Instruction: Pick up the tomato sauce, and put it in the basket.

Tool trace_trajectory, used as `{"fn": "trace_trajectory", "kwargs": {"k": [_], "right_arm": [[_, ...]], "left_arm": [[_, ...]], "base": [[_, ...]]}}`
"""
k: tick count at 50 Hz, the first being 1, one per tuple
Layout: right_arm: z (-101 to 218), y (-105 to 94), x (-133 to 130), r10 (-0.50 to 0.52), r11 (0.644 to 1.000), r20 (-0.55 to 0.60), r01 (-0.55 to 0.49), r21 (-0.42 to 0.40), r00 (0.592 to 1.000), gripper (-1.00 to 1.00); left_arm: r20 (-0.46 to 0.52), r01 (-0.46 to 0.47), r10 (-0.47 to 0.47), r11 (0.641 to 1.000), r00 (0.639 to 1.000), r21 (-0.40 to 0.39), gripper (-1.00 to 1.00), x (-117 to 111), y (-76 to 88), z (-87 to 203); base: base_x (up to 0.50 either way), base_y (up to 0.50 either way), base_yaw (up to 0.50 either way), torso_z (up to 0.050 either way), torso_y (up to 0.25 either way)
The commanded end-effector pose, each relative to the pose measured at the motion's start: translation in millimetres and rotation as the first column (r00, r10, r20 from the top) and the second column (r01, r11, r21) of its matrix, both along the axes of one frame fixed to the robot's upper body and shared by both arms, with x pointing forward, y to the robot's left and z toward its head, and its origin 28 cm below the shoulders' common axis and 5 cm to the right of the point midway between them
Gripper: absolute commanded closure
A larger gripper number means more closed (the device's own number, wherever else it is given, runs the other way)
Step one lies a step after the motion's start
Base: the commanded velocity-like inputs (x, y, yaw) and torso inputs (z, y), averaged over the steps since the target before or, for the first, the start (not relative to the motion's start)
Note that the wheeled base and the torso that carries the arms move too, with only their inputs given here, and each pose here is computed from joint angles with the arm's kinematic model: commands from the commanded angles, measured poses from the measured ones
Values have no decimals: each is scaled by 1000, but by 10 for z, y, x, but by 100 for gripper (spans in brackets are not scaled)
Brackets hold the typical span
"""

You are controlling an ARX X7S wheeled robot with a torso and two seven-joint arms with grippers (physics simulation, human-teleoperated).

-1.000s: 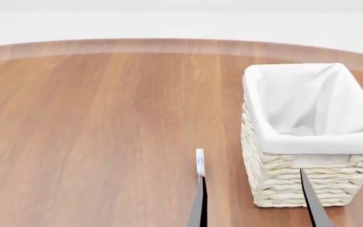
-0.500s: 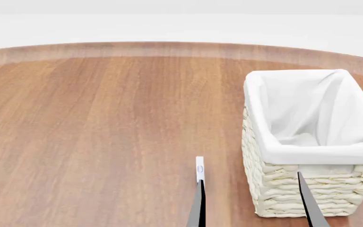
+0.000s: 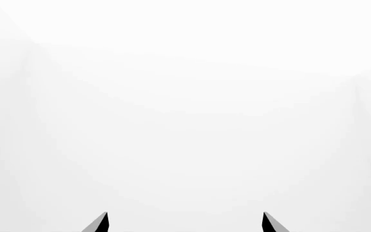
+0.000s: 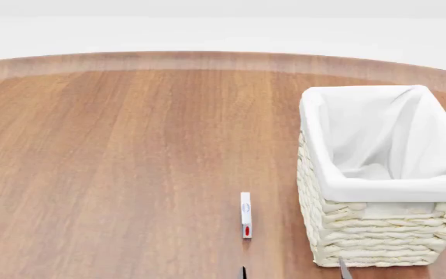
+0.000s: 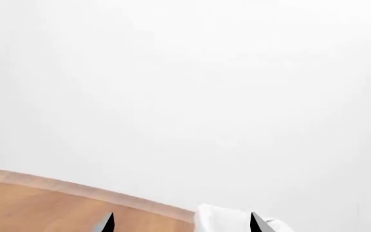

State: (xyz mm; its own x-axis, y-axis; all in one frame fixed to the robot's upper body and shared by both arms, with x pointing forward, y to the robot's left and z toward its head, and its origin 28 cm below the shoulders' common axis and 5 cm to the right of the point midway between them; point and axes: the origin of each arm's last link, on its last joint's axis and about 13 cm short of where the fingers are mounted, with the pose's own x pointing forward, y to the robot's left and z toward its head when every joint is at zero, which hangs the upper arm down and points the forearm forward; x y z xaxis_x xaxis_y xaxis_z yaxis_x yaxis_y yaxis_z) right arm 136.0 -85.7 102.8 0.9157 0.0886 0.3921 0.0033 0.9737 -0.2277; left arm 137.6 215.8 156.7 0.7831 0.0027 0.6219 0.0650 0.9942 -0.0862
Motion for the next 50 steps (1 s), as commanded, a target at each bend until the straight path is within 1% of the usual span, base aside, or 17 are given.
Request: {"fn": "trace_trajectory", "kwargs": {"k": [1,6,14,26,27,29,30,31,32,33,34,35,36,41,46,50], "right_arm": [[-235,-22,-137,0,1000,-134,1,7,991,-100],[-333,-36,-219,-5,1000,-185,7,11,983,-100],[-515,-57,-283,-15,1000,-266,13,-8,964,-100],[-726,-60,-344,-25,1000,-346,27,2,938,-100],[-764,-57,-350,-20,1000,-361,27,13,932,-100],[-835,-54,-347,-28,1000,-384,30,-2,923,-100],[-903,-49,-345,-28,999,-400,35,11,916,-100],[-944,-47,-347,-32,999,-420,34,-1,907,-100],[-964,-44,-351,-36,999,-415,36,-8,909,-100],[-1008,-37,-362,-19,999,-450,33,24,893,-100],[-1016,-38,-368,-27,999,-442,37,13,896,-100],[-1037,-38,-370,-25,999,-472,45,31,881,-100],[-1047,-41,-370,-31,998,-478,50,25,878,-100],[-1060,-48,-363,-18,996,-524,59,61,851,-100],[-1073,-62,-352,-27,996,-542,68,57,840,-100],[-1100,-78,-343,-44,993,-573,97,63,818,-100]], "left_arm": [[-10,6,-6,1000,1000,0,-100,31,-6,-28],[-19,9,-9,1000,1000,1,-100,41,-10,-52],[-28,12,-12,1000,1000,-2,-100,56,-7,-74],[-36,18,-18,1000,999,2,-100,59,-14,-103],[-38,18,-18,1000,999,2,-100,60,-14,-106],[-38,20,-20,1000,999,1,-100,59,-14,-106],[-40,20,-20,1000,999,1,-100,59,-16,-110],[-39,23,-23,1000,999,-1,-100,56,-16,-109],[-40,23,-23,1000,999,0,-100,56,-16,-110],[-41,23,-23,1000,999,0,-100,56,-14,-113],[-41,23,-23,1000,999,0,-100,57,-12,-114],[-43,22,-22,1000,999,0,-100,59,-11,-117],[-44,23,-23,1000,999,-1,-100,59,-11,-118],[-51,28,-28,1000,998,-2,-100,58,-19,-138],[-51,27,-27,1000,998,-4,-100,62,-21,-128],[-56,30,-30,1000,998,-5,-100,69,-29,-138]], "base": [[0,0,0,0,0],[0,0,0,0,0],[0,0,0,0,0],[0,0,0,0,0],[0,0,0,0,0],[0,0,0,0,0],[0,0,0,0,0],[0,0,0,0,0],[0,0,0,0,0],[0,0,0,0,0],[0,0,0,0,0],[0,0,0,0,0],[0,0,0,0,0],[0,0,0,0,0],[0,0,0,0,0],[0,0,0,0,0]]}}
